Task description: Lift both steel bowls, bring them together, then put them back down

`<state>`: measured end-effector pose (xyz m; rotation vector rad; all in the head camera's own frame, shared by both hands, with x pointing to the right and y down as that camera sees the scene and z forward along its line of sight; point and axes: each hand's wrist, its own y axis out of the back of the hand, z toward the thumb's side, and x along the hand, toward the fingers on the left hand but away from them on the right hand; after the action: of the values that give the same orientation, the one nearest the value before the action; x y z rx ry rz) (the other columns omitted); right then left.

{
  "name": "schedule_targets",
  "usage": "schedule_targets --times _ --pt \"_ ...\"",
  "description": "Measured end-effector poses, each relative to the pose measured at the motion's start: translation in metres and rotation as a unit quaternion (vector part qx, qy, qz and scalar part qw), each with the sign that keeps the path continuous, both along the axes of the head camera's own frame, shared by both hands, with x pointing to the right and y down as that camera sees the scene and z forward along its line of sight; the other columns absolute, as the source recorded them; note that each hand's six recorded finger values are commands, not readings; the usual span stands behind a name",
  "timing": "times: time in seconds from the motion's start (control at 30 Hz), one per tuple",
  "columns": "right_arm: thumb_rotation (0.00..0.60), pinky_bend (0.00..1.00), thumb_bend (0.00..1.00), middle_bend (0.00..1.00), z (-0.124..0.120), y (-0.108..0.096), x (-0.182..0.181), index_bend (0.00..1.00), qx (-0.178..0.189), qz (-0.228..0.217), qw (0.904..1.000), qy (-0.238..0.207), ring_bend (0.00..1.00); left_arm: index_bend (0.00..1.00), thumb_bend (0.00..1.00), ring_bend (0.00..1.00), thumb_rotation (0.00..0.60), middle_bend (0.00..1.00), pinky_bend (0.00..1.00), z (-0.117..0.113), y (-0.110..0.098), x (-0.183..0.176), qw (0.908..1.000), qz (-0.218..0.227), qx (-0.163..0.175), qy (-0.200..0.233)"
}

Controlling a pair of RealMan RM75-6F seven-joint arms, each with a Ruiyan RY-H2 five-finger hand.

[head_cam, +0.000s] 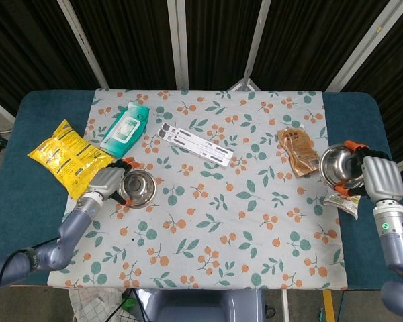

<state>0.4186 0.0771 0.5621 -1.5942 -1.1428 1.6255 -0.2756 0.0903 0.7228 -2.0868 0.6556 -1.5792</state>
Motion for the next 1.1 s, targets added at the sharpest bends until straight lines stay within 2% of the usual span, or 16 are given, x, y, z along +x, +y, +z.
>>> schedule_targets --times 0.17,0.37,0.5,0.77,1.1 --pt "0.6 0.2 0.13 0.31 -0.001 0.0 0.009 0.4 -0.003 0.008 0.9999 0.006 0.37 0.14 0.0 0.0 0.6 0.0 0.1 0.017 0.005 0.026 0.9997 0.015 -0.012 0.013" --pt "0.6 0.2 0.13 0.31 -0.002 0.0 0.013 0.4 -0.003 0.013 0.9999 0.008 0.37 0.14 0.0 0.0 0.6 0.0 0.11 0.015 0.006 0.039 0.9992 0.03 -0.002 0.025" --pt "0.6 0.2 0.13 0.31 0.0 0.0 0.015 0.4 -0.006 0.013 0.9999 0.008 0.37 0.15 0.0 0.02 0.6 0.02 0.16 0.01 0.004 0.041 0.999 0.032 0.009 0.029" --pt "0.6 0.2 0.13 0.31 0.004 0.002 0.017 0.4 -0.012 0.015 0.9998 0.008 0.37 0.19 0.0 0.06 0.6 0.08 0.16 0.002 0.0 0.038 0.9987 0.034 0.033 0.016" --pt "0.6 0.2 0.13 0.31 0.008 0.003 0.018 0.4 -0.016 0.015 0.9997 0.01 0.37 0.2 0.0 0.06 0.6 0.09 0.16 0.005 0.004 0.033 0.9991 0.036 0.021 -0.008"
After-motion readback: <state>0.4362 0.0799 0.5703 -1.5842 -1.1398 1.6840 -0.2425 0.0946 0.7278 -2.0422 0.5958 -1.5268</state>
